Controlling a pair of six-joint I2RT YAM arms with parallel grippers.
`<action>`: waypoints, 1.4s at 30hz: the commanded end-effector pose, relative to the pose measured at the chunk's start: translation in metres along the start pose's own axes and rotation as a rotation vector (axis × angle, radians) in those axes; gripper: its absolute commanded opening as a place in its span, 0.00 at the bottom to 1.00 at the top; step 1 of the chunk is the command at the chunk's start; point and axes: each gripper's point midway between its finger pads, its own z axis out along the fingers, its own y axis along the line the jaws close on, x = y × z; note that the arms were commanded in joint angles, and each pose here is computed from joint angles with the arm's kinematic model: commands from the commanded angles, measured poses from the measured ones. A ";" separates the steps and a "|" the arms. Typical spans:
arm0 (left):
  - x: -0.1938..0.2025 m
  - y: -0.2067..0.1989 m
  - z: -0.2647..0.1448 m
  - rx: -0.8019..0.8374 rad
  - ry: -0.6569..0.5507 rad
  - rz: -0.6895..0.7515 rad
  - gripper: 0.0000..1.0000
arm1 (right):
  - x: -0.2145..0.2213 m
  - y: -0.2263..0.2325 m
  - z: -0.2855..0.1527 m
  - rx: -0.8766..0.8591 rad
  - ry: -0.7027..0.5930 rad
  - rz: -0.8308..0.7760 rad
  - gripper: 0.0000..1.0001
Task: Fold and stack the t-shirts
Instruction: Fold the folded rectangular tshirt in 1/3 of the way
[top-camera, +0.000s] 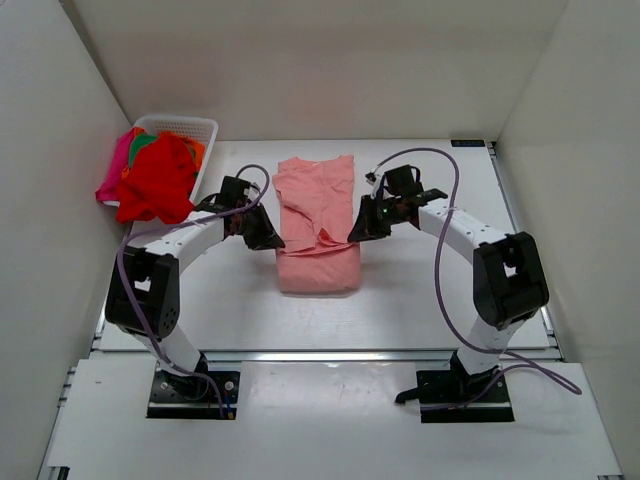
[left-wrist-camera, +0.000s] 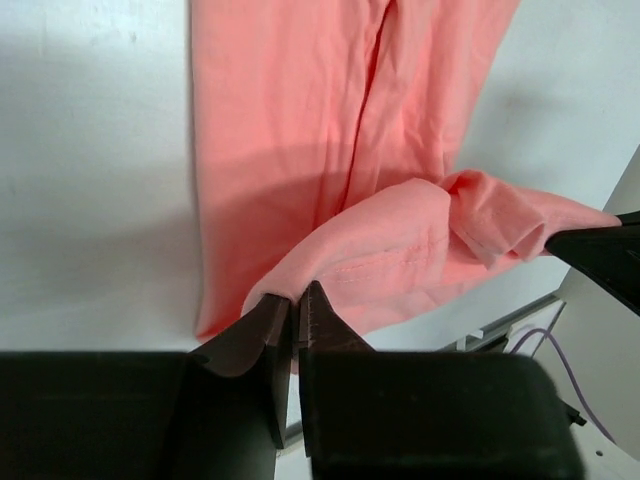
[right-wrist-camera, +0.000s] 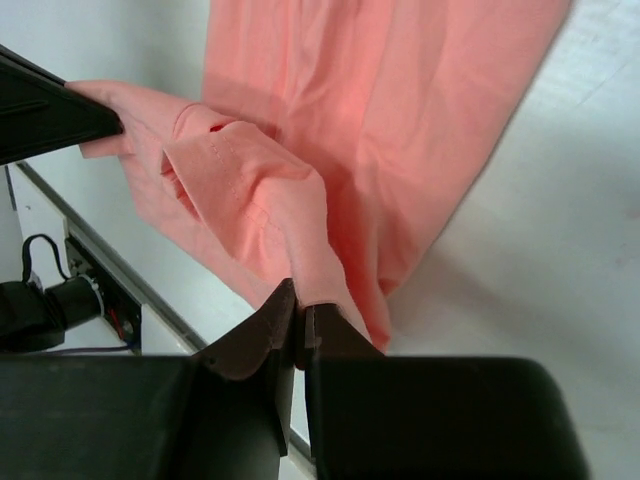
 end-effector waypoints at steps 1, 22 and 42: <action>-0.028 -0.015 -0.003 0.060 -0.052 0.037 0.17 | -0.024 -0.001 -0.002 -0.014 -0.039 -0.046 0.00; -0.143 -0.041 0.036 0.283 -0.257 -0.154 0.58 | -0.114 -0.030 0.020 -0.161 -0.226 0.033 0.45; 0.038 0.035 -0.018 0.016 -0.259 -0.029 0.64 | 0.049 -0.031 -0.011 -0.006 -0.168 0.028 0.37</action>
